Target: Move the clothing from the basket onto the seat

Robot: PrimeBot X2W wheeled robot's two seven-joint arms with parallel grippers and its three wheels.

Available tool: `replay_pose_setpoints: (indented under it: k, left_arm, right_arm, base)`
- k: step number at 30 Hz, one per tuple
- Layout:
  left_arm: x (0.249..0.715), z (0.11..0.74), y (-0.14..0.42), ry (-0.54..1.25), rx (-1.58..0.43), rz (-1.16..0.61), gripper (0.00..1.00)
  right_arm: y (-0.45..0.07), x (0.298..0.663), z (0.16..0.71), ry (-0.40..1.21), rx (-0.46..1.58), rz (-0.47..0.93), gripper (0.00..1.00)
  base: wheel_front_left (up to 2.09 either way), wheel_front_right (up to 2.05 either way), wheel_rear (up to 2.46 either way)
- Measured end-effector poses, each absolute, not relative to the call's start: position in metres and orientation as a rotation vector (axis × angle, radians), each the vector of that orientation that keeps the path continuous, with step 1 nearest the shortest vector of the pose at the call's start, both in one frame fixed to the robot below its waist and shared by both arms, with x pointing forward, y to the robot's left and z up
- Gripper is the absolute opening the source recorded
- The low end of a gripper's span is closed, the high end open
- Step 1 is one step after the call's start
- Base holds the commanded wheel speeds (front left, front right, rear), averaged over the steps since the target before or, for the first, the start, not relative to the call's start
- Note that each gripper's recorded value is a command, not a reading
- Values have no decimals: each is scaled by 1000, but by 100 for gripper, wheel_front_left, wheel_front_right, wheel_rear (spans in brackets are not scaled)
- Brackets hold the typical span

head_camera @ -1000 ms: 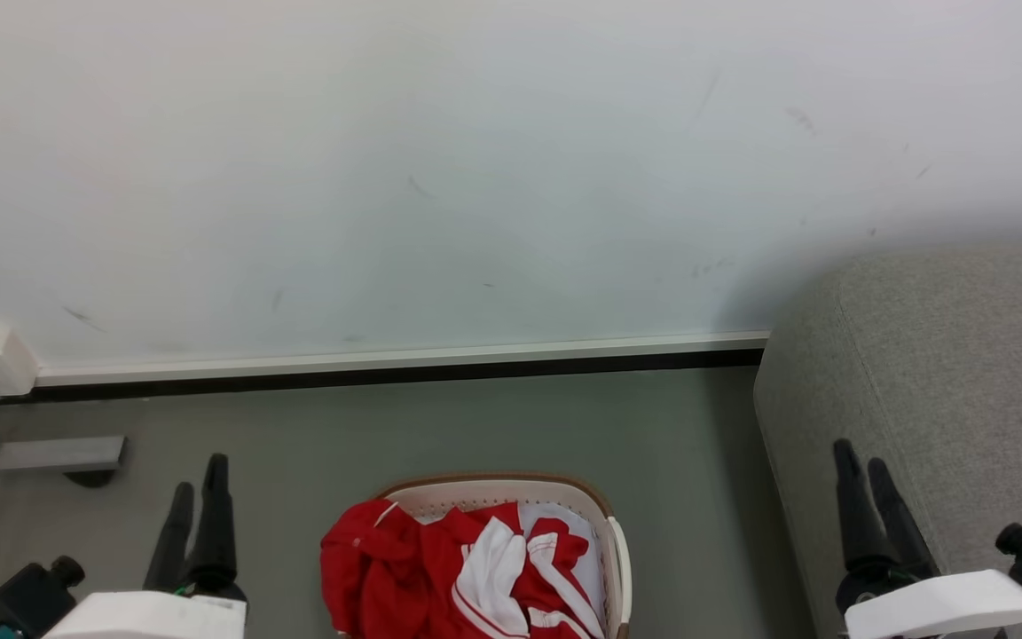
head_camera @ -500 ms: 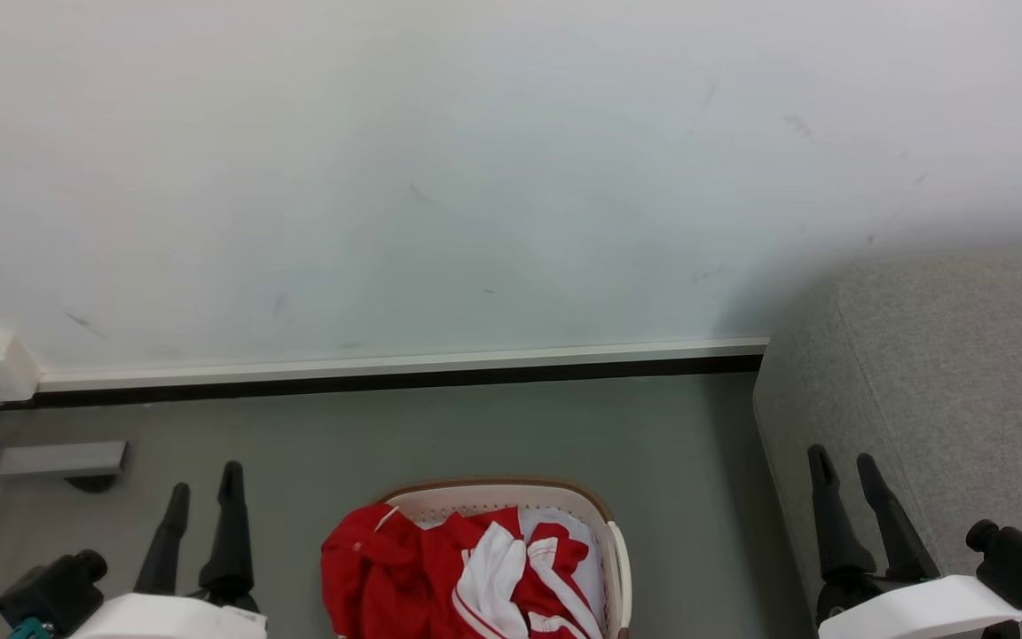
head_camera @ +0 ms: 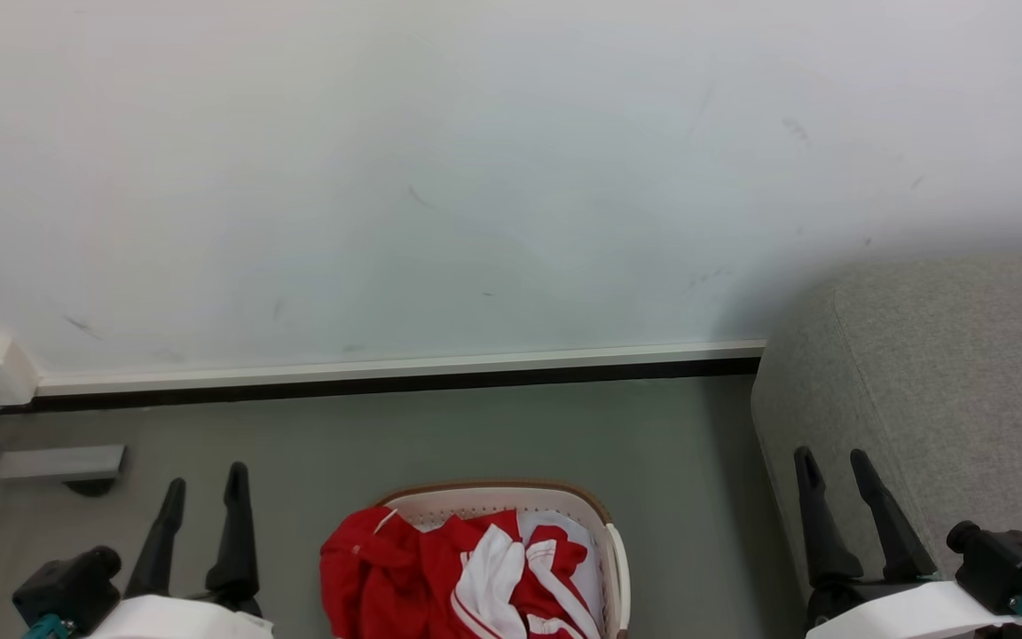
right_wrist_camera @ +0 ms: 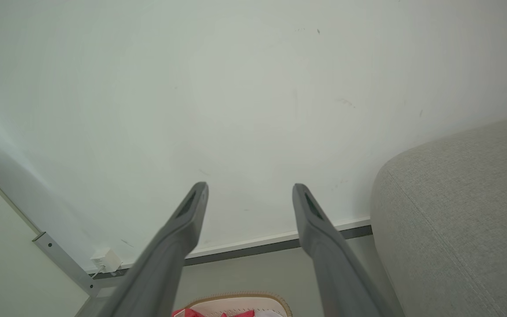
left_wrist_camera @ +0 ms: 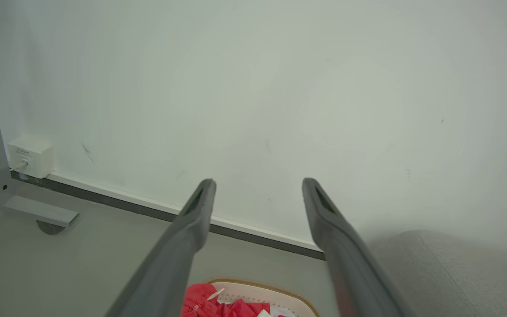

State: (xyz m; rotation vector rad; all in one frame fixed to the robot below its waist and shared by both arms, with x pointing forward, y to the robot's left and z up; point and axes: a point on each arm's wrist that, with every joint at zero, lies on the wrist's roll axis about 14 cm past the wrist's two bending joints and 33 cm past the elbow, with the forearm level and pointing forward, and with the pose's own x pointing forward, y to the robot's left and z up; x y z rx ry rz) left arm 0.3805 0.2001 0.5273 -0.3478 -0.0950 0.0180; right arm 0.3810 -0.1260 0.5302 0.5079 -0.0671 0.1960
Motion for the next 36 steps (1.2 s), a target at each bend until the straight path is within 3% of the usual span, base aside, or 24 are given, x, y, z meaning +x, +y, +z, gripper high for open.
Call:
replay_pose_setpoints:
  k: [36]
  left_arm:
    - [380,540,187,-165,-35,-45,100]
  right_arm:
    - [-120,376,548,-172,270,233,100]
  base:
    - [0,0,0]
